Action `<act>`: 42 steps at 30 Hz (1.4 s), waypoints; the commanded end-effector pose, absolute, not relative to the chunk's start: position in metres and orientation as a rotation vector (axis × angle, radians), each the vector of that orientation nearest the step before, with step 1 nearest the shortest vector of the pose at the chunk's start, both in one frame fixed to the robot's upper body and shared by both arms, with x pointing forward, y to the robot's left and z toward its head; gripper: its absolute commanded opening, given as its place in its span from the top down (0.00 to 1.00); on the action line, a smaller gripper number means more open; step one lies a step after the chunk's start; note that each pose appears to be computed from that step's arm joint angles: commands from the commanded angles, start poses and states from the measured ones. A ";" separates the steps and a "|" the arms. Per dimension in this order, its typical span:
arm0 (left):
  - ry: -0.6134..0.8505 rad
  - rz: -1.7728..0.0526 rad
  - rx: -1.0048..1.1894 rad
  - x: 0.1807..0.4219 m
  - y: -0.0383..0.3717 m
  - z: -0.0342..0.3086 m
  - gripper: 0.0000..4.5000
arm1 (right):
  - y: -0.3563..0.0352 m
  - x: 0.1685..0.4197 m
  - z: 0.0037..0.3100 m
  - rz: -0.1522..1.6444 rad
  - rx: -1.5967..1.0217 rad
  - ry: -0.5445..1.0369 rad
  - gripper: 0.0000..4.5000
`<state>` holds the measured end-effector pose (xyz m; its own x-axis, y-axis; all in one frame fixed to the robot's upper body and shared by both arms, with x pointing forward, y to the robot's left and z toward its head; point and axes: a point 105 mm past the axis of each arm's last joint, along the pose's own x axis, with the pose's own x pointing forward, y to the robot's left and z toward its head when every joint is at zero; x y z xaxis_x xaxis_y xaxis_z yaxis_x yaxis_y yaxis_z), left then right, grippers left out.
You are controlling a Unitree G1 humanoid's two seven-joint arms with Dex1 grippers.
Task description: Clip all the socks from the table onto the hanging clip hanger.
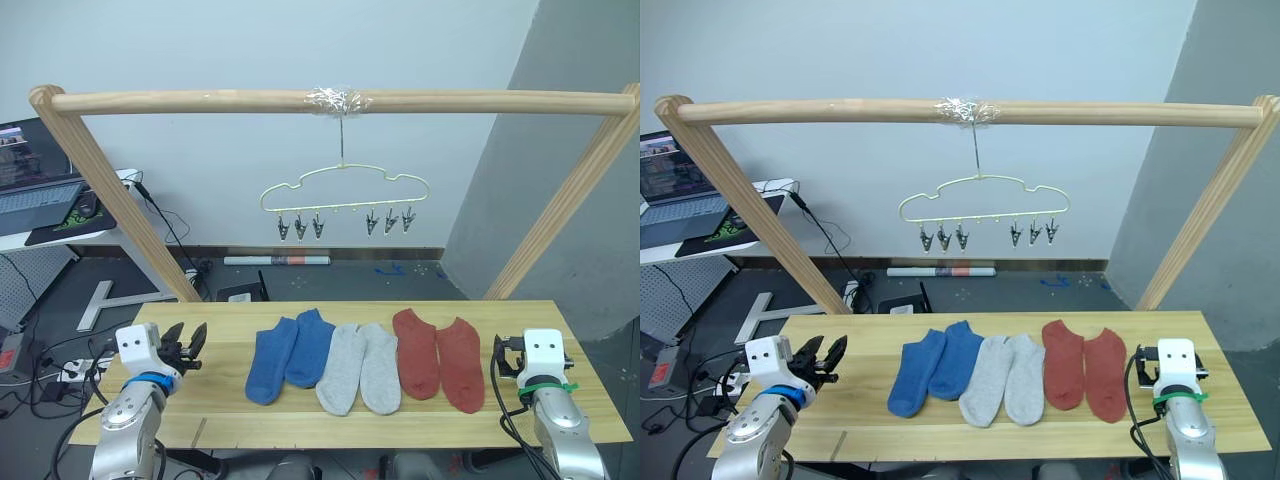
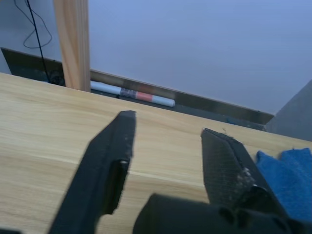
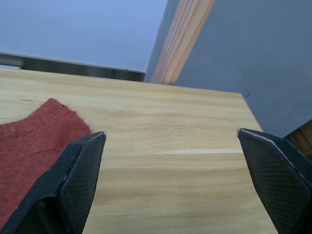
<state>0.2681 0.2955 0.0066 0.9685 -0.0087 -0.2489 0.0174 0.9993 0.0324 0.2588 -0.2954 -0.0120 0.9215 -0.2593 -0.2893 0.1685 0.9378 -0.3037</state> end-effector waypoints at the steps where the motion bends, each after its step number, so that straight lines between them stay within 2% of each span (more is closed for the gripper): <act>1: 0.203 -0.041 0.029 0.273 0.289 0.022 0.45 | -0.299 0.264 0.002 -0.228 -0.269 0.284 0.00; 3: 0.182 -0.060 0.021 0.276 0.282 0.029 0.45 | -0.297 0.267 0.005 -0.204 -0.268 0.278 0.00; 6: 0.125 -0.104 0.026 0.283 0.266 0.048 0.45 | -0.278 0.281 0.019 -0.067 -0.281 0.237 0.00; 9: 0.076 -0.138 -0.024 0.294 0.249 0.067 0.45 | -0.225 0.292 0.033 0.281 -0.396 0.181 0.00; 14: -0.025 -0.179 -0.006 0.317 0.228 0.103 0.45 | -0.184 0.304 0.062 0.456 -0.271 0.108 0.00; 17: -0.089 -0.219 0.007 0.328 0.211 0.126 0.45 | -0.149 0.308 0.092 0.592 -0.161 0.035 0.00; 27: -0.154 -0.271 0.065 0.347 0.184 0.145 0.45 | -0.089 0.307 0.148 0.847 -0.053 -0.047 0.00; 37: -0.179 -0.247 0.064 0.366 0.172 0.141 0.45 | -0.061 0.298 0.172 0.965 -0.024 -0.088 0.00; 42: -0.175 -0.260 0.070 0.367 0.167 0.135 0.45 | -0.055 0.295 0.177 0.995 -0.011 -0.098 0.00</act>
